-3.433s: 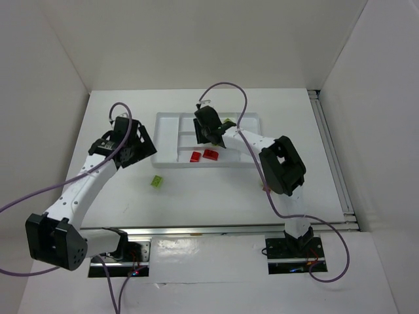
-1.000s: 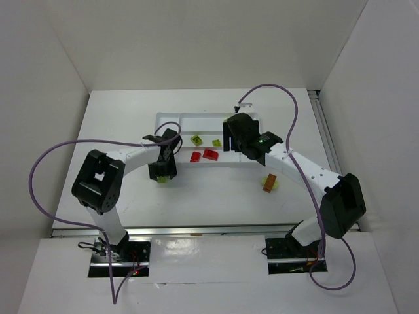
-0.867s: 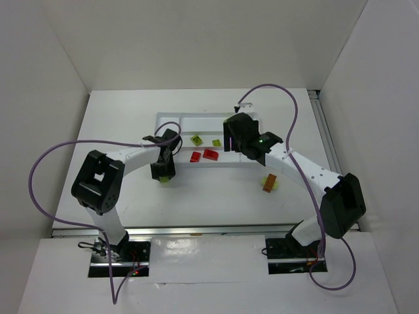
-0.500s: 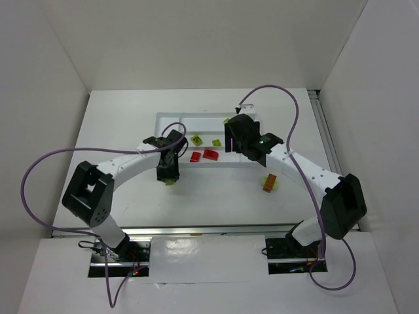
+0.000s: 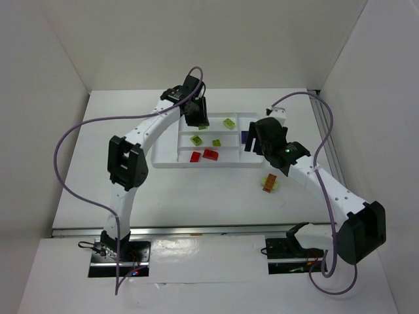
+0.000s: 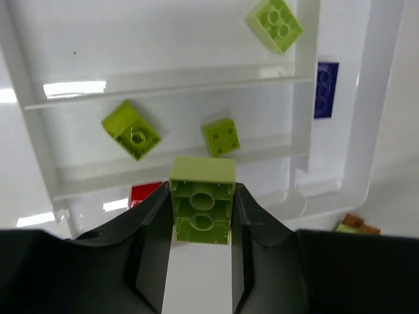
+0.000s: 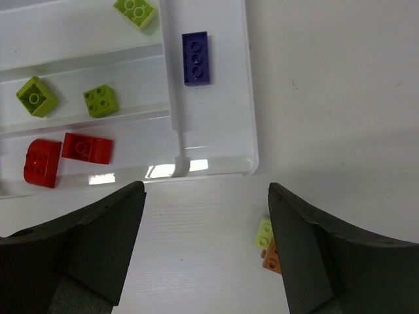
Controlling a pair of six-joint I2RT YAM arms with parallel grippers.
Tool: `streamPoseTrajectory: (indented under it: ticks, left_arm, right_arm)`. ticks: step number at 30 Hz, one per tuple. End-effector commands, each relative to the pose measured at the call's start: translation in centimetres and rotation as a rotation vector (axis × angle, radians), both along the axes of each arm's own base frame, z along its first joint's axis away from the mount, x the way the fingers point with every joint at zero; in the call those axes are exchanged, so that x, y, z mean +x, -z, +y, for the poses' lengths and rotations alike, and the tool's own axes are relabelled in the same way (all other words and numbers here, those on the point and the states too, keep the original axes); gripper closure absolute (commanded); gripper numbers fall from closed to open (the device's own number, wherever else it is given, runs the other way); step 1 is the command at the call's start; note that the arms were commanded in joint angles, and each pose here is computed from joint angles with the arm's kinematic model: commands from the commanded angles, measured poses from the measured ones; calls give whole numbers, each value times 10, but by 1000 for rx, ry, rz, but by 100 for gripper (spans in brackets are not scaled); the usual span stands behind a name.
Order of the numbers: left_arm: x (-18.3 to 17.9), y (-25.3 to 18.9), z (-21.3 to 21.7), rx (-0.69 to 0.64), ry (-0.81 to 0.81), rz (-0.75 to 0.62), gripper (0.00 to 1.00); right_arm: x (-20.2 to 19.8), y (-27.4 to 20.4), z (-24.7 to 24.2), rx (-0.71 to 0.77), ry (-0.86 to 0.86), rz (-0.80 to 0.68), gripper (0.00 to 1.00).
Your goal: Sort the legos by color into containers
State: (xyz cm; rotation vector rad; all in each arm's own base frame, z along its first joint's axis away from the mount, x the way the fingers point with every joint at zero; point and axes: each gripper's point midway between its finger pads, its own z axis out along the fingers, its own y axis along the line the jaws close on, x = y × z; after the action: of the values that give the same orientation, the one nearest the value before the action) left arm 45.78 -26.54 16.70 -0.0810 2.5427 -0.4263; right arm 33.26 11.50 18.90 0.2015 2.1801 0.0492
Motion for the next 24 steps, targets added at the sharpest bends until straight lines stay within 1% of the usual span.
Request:
streamPoseTrajectory:
  ticks: [1,2,3,5,7,8,12,13,16,17,18,19,24]
  left_arm:
    - [28,23,2,-23,9,40,100]
    - [32,29,0,-24,9,37,100]
    - [45,21,-6,-53,10,-25,100]
    - [59,30,-1,-63,-8,-48,100]
    - [66,29,-6,-85,-1,-80,100]
    - [75,22,-7,-116,1,-118,100]
    - [85,33,-15,-179,31,-91,100]
    - [88,50,-11,-180,18,-59,100]
    - [89,66,-16,-194,25,-32,100]
    - [91,64,-17,-199,26,-45,100]
    - [91,70,-17,-195,25,-35,96]
    - [94,67,-18,-202,27,-52,94]
    - [106,76,-20,-189,38,-77,91]
  right_arm:
    - [-7,-1,-8,42,45,7,17]
    - [-8,4,-9,36,46,17,17]
    - [-9,4,-9,36,46,17,17]
    - [-11,5,-10,48,54,15,17]
    - [-14,11,-9,54,55,35,17]
    - [-13,11,-10,66,62,38,17]
    - [-14,22,-9,64,63,69,17]
    - [-14,26,-8,59,63,78,17]
    - [-15,30,-9,57,69,94,17]
    - [-15,30,-9,57,69,94,17]
    - [-16,33,-9,60,76,102,17]
    - [-16,33,-9,60,76,102,17]
    - [-30,48,-12,84,113,155,16]
